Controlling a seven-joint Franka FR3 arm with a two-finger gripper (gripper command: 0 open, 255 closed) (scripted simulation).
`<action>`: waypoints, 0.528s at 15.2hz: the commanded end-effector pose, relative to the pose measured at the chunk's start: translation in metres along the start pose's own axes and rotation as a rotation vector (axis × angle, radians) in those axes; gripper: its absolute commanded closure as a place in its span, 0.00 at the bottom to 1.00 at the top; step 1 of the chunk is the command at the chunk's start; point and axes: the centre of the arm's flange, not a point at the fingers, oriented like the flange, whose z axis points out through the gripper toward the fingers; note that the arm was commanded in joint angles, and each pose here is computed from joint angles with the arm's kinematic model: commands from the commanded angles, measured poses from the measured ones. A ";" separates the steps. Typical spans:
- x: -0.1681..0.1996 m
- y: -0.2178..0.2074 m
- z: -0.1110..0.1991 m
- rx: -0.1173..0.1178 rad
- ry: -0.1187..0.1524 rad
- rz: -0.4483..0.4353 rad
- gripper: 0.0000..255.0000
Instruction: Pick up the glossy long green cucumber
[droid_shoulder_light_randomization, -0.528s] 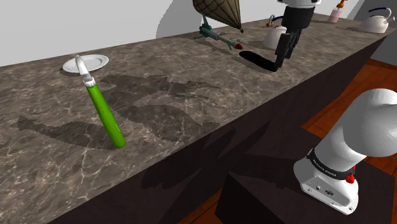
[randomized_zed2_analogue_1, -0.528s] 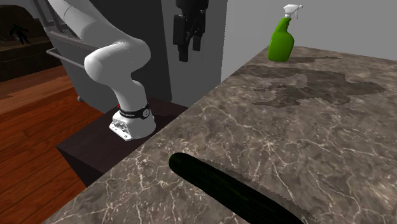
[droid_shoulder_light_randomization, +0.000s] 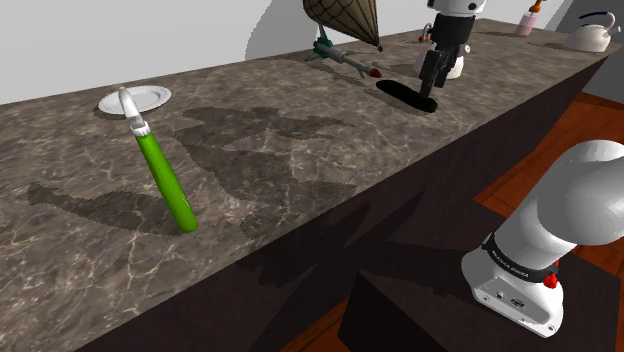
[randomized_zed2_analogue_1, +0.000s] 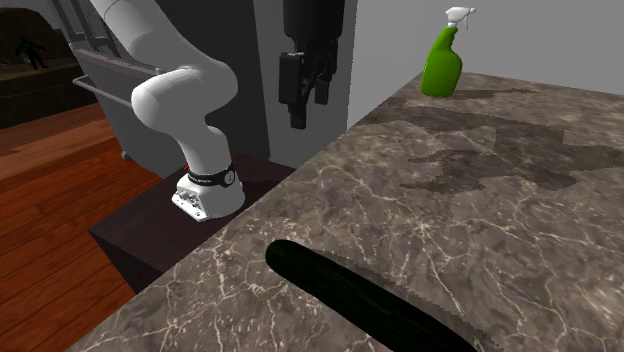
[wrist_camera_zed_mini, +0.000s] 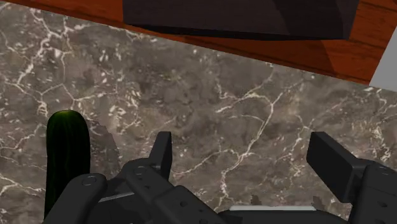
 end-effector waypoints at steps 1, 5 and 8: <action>0.014 0.022 0.009 0.009 0.009 0.015 0.00; 0.040 0.067 0.022 0.028 0.027 0.046 0.00; 0.060 0.101 0.032 0.042 0.040 0.068 0.00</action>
